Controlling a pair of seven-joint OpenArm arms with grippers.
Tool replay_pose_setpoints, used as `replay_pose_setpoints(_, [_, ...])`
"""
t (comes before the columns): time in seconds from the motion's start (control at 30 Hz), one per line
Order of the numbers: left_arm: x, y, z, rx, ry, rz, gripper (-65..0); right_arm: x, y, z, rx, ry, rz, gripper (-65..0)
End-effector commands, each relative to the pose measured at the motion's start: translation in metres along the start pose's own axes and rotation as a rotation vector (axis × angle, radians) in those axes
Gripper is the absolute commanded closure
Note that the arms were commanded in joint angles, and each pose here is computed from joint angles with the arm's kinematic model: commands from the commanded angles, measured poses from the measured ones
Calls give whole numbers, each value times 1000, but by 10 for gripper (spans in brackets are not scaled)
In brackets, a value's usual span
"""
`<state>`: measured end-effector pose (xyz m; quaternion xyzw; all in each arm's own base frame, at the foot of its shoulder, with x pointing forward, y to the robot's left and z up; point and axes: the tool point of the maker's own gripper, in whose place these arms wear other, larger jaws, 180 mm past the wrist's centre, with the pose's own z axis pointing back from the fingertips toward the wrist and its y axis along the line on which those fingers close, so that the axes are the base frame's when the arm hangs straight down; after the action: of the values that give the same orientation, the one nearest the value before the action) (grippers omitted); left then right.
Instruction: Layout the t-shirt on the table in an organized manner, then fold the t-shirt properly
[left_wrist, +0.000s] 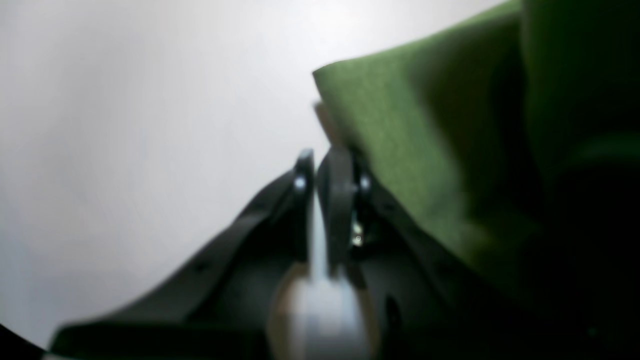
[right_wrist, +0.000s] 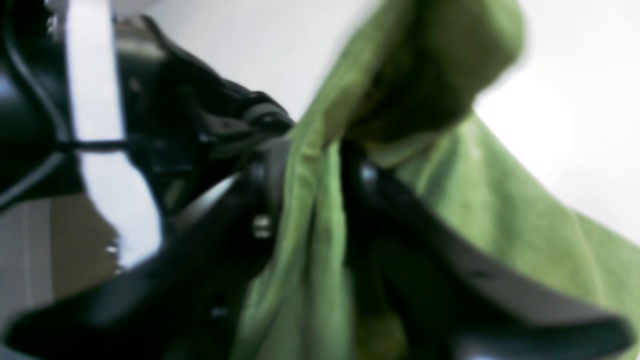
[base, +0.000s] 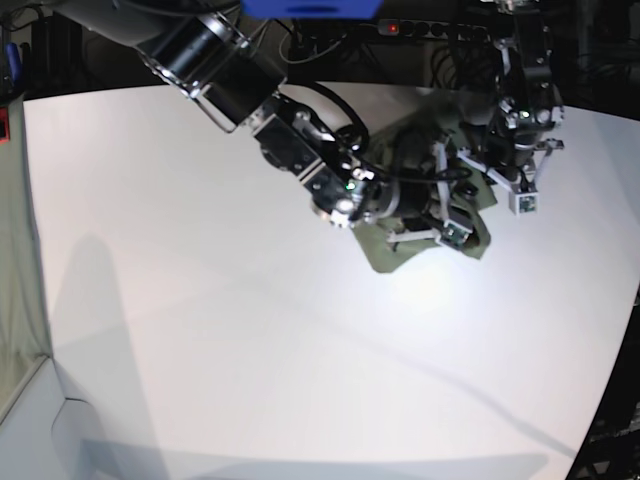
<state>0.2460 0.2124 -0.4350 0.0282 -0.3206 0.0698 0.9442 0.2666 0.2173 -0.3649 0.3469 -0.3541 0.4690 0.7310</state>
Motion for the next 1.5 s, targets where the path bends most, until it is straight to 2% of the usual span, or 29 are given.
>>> replay_pose_setpoints(0.0, [-17,0,1,-1,69,-1,-50,26,8,-1,25,-65,24,-259])
replay_pose_setpoints(0.13, [-16,0,1,-1,68,-1,-50,25,23,-5,58,-52,58,-357])
replay_pose_setpoints(0.4, [-11,-1,9,-5,43,-11,-50,74,49,17,82,-205,121,-366])
replay_pose_setpoints(0.5, [1,-3,25,-6,-10,-27,-50,70,37,30,52,-209,137,-366])
replay_pose_setpoints(0.63, [13,-3,43,-3,-65,-45,-50,72,19,43,3,-238,105,-365])
replay_pose_setpoints(0.73, [17,9,54,27,-86,-30,-50,73,8,51,-31,-265,69,-365])
replay_pose_setpoints(1.0, [17,17,58,45,-90,-21,-50,70,-16,63,-95,-287,7,-365])
replay_pose_setpoints(1.23, [12,47,63,120,-87,24,-50,62,-44,76,-163,-293,-39,-364])
replay_pose_setpoints(1.33, [13,60,66,152,-92,42,-50,56,-59,85,-205,-303,-78,-323])
replay_pose_setpoints(1.47, [13,77,71,194,-97,64,-50,32,-72,90,-242,-270,-131,-156])
